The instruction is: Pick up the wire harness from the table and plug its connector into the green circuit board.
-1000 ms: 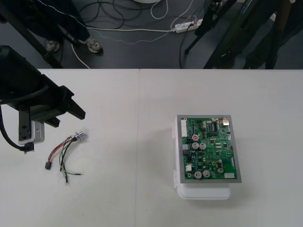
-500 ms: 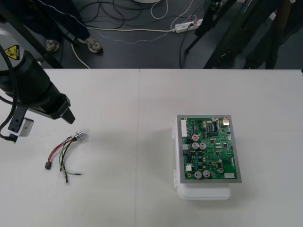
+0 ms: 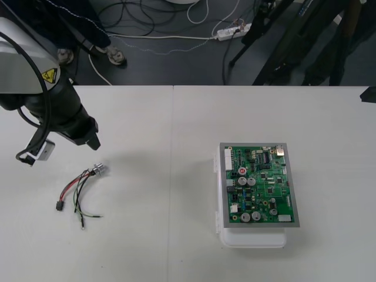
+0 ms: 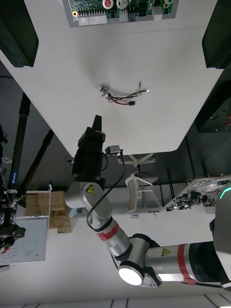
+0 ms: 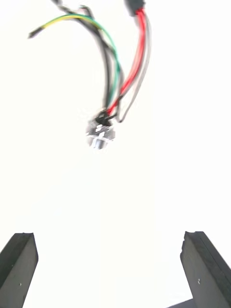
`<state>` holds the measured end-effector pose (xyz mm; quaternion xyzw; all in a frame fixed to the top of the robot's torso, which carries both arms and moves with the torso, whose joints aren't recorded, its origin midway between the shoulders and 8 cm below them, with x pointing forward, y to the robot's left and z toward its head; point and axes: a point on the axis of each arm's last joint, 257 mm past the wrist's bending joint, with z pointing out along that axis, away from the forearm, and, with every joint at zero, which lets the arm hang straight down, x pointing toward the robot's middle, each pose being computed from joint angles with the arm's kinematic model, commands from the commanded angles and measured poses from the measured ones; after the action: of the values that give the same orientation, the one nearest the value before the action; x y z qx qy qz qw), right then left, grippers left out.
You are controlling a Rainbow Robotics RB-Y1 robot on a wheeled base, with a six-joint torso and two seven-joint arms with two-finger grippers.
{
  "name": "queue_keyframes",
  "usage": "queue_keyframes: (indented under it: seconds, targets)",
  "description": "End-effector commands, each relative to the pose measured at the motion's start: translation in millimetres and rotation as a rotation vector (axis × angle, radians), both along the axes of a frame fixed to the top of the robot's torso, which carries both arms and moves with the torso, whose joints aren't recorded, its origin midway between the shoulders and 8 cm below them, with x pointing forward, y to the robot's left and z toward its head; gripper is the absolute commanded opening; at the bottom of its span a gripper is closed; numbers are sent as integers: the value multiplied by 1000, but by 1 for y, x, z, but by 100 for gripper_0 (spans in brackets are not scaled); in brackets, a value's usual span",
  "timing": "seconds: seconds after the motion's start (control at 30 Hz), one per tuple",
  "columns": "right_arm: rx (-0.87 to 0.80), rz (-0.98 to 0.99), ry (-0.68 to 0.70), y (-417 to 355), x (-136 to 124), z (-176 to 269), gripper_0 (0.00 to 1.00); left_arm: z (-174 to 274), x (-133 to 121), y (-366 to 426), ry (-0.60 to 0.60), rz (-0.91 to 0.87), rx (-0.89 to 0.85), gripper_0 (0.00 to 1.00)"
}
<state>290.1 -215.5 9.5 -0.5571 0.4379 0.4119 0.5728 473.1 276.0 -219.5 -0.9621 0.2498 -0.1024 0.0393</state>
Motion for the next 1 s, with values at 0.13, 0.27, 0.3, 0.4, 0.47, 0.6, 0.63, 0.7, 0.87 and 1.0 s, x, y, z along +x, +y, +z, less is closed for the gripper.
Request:
queue_keyframes:
  seconds: [0.13,0.27,0.3,0.4,0.47,0.6,0.63,0.7,0.87,1.0]
  targets:
    - [-12,39,-36,13,-6,-8,100,-31,12,-4,-52,-156,12,88]
    - [-11,40,-42,13,-6,-8,100,-50,12,-7,-39,-153,11,87]
    - [-11,40,-43,13,-6,-8,100,-57,11,-6,-33,-151,10,87]
    - [-12,43,-45,14,-7,-8,100,-68,10,-6,-34,-151,-4,87]
    - [-2,50,-47,14,-9,-5,100,-76,9,-7,-40,-161,-13,88]
    - [18,59,-49,15,-12,0,100,-87,7,-3,-41,-159,-19,88]
    - [17,60,-50,15,-12,0,100,-88,7,-3,-41,-161,-18,88]
    - [18,59,-49,15,-12,0,100,-97,7,-2,-39,-156,-19,88]
    - [21,62,-51,15,-12,2,100,-112,8,-5,-35,-141,-30,88]
    - [21,62,-56,15,-12,2,100,-117,14,-10,-59,-145,-44,87]
